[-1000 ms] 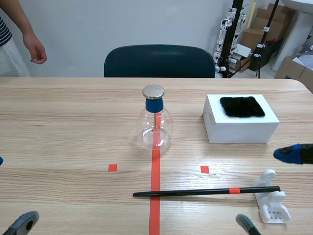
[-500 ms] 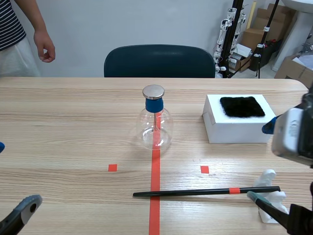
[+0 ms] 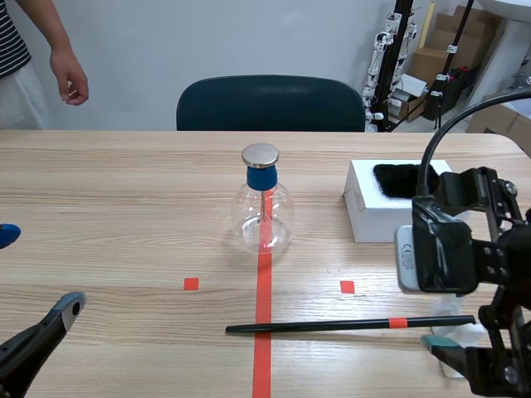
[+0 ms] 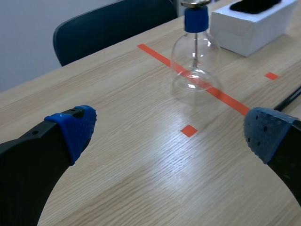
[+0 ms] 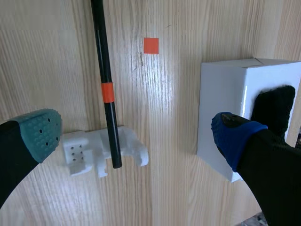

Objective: Do the electroscope experiment. pick up the black charging rod

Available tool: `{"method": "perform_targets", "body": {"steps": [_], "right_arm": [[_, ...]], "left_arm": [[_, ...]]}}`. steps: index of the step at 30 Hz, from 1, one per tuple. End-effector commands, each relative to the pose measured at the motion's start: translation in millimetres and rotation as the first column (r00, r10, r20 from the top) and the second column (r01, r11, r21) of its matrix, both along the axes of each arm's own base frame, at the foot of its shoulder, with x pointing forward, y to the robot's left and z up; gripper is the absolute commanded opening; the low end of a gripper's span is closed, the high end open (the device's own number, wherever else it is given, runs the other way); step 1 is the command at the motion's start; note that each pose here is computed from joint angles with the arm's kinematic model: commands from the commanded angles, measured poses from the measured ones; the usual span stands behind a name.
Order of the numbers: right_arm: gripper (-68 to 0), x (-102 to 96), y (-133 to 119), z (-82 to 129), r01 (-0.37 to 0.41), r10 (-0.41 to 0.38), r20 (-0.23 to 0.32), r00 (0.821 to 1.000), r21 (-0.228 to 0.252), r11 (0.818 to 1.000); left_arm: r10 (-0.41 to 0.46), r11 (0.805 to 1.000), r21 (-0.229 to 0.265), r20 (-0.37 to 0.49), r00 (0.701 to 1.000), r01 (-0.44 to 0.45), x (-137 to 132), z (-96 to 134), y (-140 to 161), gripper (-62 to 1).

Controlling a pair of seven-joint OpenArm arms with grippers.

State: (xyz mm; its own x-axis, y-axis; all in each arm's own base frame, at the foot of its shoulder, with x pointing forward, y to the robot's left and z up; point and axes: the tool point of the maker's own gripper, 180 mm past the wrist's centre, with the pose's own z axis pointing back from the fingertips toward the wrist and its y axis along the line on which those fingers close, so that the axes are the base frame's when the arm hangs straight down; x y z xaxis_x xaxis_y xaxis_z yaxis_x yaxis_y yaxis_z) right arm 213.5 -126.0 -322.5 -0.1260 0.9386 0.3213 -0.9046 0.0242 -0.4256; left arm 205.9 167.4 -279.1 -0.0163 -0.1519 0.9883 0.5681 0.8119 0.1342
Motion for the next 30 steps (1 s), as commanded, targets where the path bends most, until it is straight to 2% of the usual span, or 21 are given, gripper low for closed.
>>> {"method": "perform_targets", "body": {"steps": [1,5,11,14,16,17,19,23,30], "right_arm": [[0.4,11.5,-7.0,-0.3,0.014,-0.013,0.018,1.000,-0.028,1.000],[0.4,17.2,-10.8,-16.0,0.010,-0.011,-0.003,1.000,-0.109,0.994],[0.4,18.9,-11.0,-41.5,-0.012,0.000,-0.052,0.999,-0.222,0.975],[0.4,18.6,-8.5,-49.8,-0.013,-0.010,-0.094,0.995,-0.239,0.971],[0.4,10.6,-6.0,-55.9,-0.036,-0.005,-0.176,0.984,-0.228,0.973],[0.4,5.1,-5.7,-58.8,-0.048,-0.004,-0.226,0.974,-0.222,0.974],[0.4,-0.6,-5.4,-62.4,-0.057,-0.007,-0.292,0.956,-0.212,0.975],[0.4,3.7,-6.1,-64.8,-0.051,-0.024,-0.332,0.943,-0.216,0.975],[0.4,24.1,-4.5,-68.4,0.006,-0.083,-0.332,0.940,-0.227,0.974]], "left_arm": [[0.007,0.999,-0.048,0.050,0.999,-0.005,4.8,8.5,0.1,1.4],[-0.013,0.993,-0.115,0.080,0.997,0.022,8.6,8.7,-0.9,1.4],[-0.066,0.988,-0.128,0.139,0.988,0.084,16.3,9.3,-9.9,1.4],[-0.072,0.986,-0.141,0.150,0.986,0.093,22.1,7.6,-12.0,1.4],[-0.084,0.984,-0.143,0.154,0.984,0.107,24.1,4.6,-14.3,1.4],[-0.092,0.982,-0.147,0.158,0.983,0.115,24.6,3.4,-15.8,1.4],[-0.100,0.979,-0.158,0.163,0.982,0.126,25.6,0.7,-17.8,1.4],[-0.139,0.975,-0.153,0.165,0.976,0.164,25.4,-7.3,-24.4,1.4],[-0.147,0.973,-0.157,0.150,0.978,0.170,31.8,-20.8,-25.5,1.4]]}}
